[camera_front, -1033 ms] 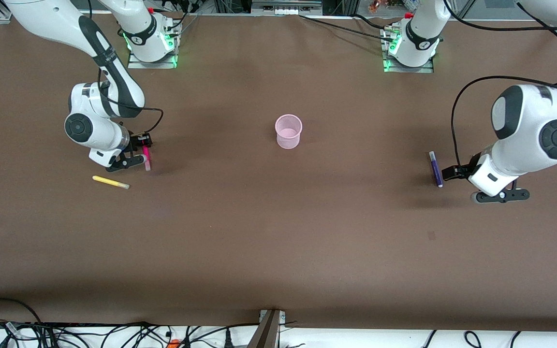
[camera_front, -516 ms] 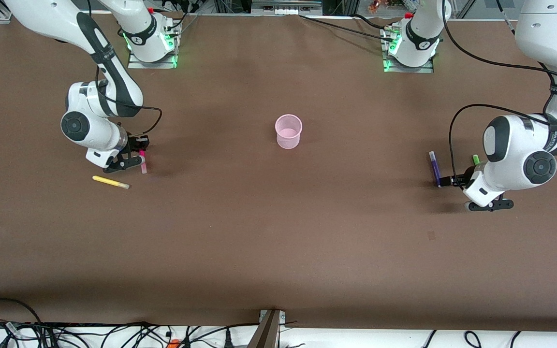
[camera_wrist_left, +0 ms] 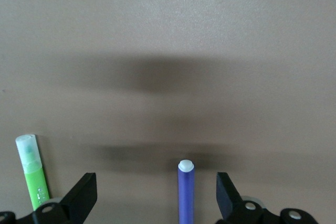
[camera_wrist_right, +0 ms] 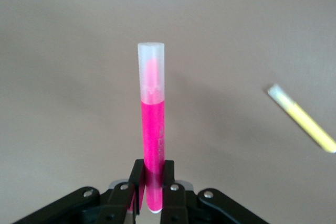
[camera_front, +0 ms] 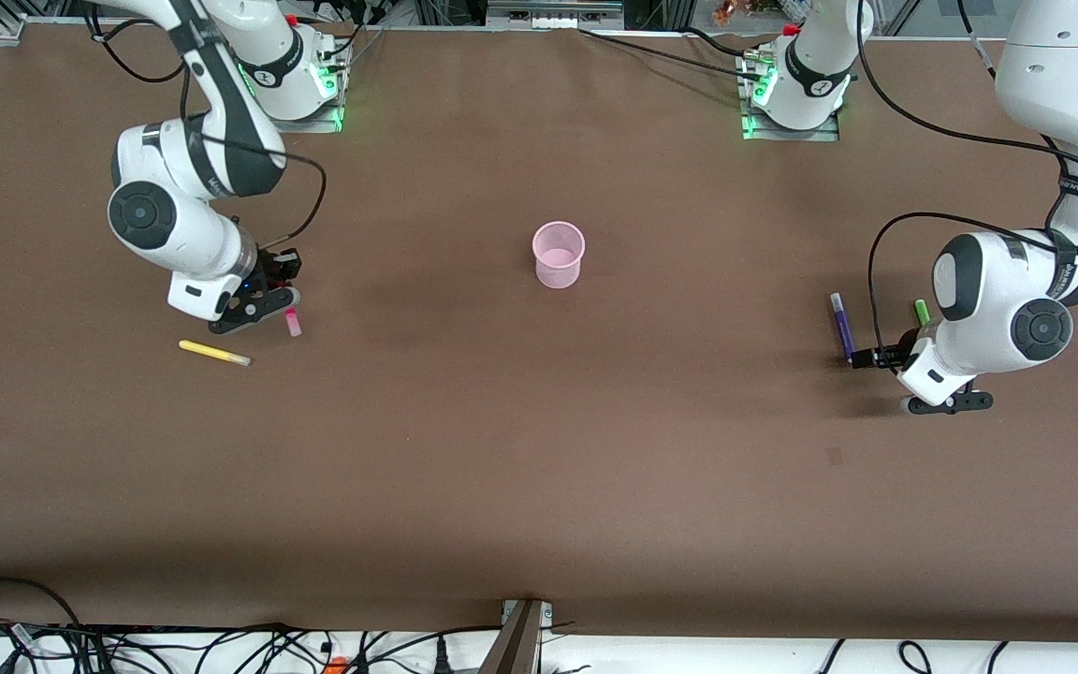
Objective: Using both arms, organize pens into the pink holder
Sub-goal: 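Carry the pink marker with the right gripper over the pink holder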
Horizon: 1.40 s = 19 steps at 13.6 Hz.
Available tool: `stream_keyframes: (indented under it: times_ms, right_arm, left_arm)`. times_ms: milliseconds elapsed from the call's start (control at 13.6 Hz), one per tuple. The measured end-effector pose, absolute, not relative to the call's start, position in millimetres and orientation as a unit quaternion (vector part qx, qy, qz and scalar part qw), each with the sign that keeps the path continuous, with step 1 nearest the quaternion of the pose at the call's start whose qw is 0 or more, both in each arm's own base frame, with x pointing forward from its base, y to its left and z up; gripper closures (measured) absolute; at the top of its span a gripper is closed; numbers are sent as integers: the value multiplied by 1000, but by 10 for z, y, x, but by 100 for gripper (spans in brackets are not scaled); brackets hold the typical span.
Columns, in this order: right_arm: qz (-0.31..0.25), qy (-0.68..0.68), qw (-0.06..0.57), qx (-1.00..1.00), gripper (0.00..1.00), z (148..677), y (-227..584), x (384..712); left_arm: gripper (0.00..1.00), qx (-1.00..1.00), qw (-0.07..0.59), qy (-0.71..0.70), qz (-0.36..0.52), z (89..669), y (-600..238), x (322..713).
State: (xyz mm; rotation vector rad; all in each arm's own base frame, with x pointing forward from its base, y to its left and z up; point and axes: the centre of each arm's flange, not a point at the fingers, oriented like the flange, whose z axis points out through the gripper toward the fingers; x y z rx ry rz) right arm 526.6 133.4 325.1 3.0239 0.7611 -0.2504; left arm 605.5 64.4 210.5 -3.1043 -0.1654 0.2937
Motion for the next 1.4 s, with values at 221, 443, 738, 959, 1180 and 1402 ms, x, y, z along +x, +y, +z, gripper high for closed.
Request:
stream_keyframes:
  times_ms: [221, 443, 738, 959, 1180, 1402]
  right_arm:
    - [-54, 288, 19, 956, 83, 3614, 1817, 5300]
    - [-29, 332, 41, 942, 83, 3911, 2430, 5217]
    - [-20, 343, 94, 934, 83, 4109, 3554, 4818]
    - [-24, 328, 126, 936, 83, 3981, 4340, 4603]
    - [-52, 328, 173, 927, 83, 3675, 4882, 4482]
    - [-62, 359, 232, 902, 83, 3385, 5179, 4303]
  left_arm:
    - [0, -994, 8, -57, 98, 2062, 615, 6046]
    - [0, -991, -7, -81, 108, 1957, 615, 6007]
    - [0, -987, -15, -92, 129, 1776, 600, 5872]
    - [0, -986, -15, -95, 138, 1716, 583, 5809]
    - [22, -985, -15, -96, 140, 1703, 546, 5797]
    - [52, -984, -14, -104, 143, 1689, 513, 5782]
